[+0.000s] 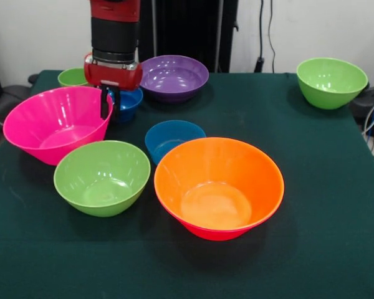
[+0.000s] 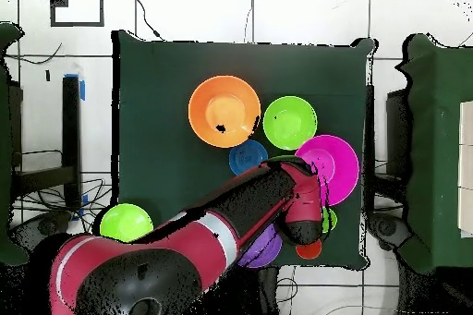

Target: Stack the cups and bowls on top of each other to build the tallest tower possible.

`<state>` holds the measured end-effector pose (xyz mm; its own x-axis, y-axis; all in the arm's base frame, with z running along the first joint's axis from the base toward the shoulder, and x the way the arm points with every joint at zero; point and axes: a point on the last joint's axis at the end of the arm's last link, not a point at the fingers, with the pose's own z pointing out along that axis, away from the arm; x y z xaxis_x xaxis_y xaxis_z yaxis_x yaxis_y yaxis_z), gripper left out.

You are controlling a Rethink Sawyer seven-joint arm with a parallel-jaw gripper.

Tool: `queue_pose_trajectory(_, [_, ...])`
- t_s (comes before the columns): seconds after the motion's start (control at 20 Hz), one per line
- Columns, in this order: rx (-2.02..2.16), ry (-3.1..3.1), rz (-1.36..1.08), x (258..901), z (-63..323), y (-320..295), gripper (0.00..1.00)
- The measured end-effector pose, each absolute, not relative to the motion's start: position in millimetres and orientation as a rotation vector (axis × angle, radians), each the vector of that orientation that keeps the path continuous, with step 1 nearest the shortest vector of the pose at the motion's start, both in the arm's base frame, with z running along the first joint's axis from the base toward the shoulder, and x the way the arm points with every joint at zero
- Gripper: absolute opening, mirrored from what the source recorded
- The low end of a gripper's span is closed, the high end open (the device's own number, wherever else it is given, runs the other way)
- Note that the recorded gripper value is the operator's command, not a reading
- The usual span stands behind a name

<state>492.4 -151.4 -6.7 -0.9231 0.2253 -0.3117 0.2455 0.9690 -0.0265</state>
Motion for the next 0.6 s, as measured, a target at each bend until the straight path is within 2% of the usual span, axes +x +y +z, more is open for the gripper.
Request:
queue_pose_trajectory(0.25, [0.177, 2.943, -0.213, 480, 19, -171, 0.00])
queue_pose_trajectory(0.6, [0.238, 3.029, -0.283, 473, 38, -164, 0.00])
